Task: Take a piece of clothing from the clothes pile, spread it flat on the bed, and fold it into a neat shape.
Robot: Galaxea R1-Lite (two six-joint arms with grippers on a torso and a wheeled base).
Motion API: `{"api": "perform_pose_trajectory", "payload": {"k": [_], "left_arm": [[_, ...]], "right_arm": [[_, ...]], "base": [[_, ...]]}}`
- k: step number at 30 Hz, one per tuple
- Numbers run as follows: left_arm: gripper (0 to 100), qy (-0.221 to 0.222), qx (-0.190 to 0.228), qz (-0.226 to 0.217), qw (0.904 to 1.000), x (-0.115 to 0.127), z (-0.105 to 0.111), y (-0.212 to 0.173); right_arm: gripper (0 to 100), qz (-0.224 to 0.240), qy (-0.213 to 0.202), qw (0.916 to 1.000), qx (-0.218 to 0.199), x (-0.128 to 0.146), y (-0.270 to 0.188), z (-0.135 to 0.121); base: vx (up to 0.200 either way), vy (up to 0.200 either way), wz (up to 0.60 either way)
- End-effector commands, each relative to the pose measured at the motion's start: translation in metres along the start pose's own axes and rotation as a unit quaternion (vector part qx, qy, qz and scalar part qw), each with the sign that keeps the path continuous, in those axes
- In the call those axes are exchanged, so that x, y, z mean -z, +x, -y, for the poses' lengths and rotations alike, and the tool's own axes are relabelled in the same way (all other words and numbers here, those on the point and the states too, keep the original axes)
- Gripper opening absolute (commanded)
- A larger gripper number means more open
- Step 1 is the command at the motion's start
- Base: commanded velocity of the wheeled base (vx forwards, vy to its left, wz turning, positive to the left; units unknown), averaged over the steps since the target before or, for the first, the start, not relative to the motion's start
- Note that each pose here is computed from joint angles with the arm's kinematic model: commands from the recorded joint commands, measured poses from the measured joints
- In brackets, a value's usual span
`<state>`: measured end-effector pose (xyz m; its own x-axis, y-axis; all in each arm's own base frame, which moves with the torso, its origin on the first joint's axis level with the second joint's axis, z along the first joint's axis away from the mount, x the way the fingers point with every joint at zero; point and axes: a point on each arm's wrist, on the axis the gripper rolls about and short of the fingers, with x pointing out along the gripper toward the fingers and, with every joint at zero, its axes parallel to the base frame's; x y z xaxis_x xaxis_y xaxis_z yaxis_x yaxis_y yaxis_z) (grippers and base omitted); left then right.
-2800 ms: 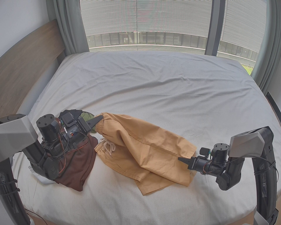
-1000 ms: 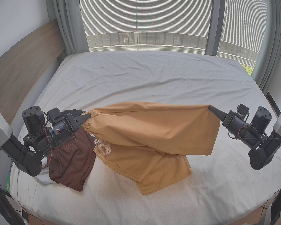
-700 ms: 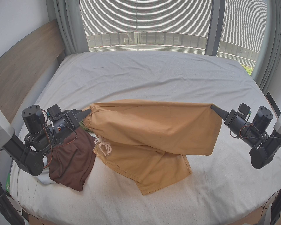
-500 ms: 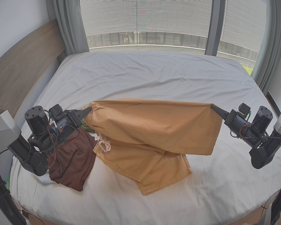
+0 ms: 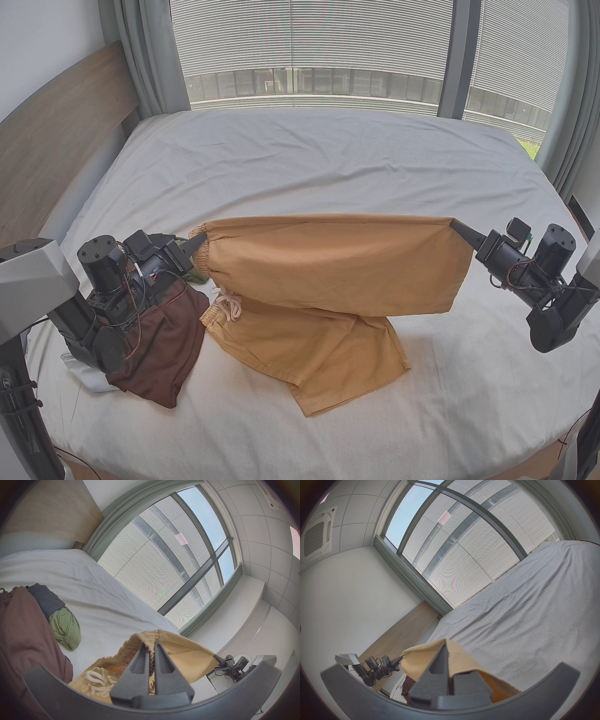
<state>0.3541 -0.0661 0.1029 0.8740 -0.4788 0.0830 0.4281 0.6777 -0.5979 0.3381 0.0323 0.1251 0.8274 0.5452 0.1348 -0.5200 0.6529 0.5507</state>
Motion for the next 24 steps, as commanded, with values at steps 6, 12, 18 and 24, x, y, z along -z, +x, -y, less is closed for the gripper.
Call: {"api": "perform_pose_trajectory", "payload": {"k": [6,12,18,24], "left_arm": [[0,-0.022,0.001,0.001,0.9998,0.009,-0.017,0.024],[0,-0.025,-0.005,0.016,0.9995,0.015,-0.031,0.043],[0,-0.020,-0.006,0.039,0.9990,0.016,-0.040,0.063],[0,-0.017,-0.004,0.052,0.9985,0.016,-0.047,0.077]], "right_arm": [[0,-0.006,0.007,0.9999,0.009,0.021,0.034,0.042],[0,0.002,0.013,0.9999,0.006,0.026,0.050,0.060],[0,0.011,0.007,0.9999,-0.001,0.032,0.066,0.077],[0,0.023,0.004,0.9997,0.006,0.038,0.076,0.091]], "base": [[0.000,0.000,0.00],[0.000,0.000,0.00],[0.000,0.000,0.00],[0.000,0.000,0.00]]}}
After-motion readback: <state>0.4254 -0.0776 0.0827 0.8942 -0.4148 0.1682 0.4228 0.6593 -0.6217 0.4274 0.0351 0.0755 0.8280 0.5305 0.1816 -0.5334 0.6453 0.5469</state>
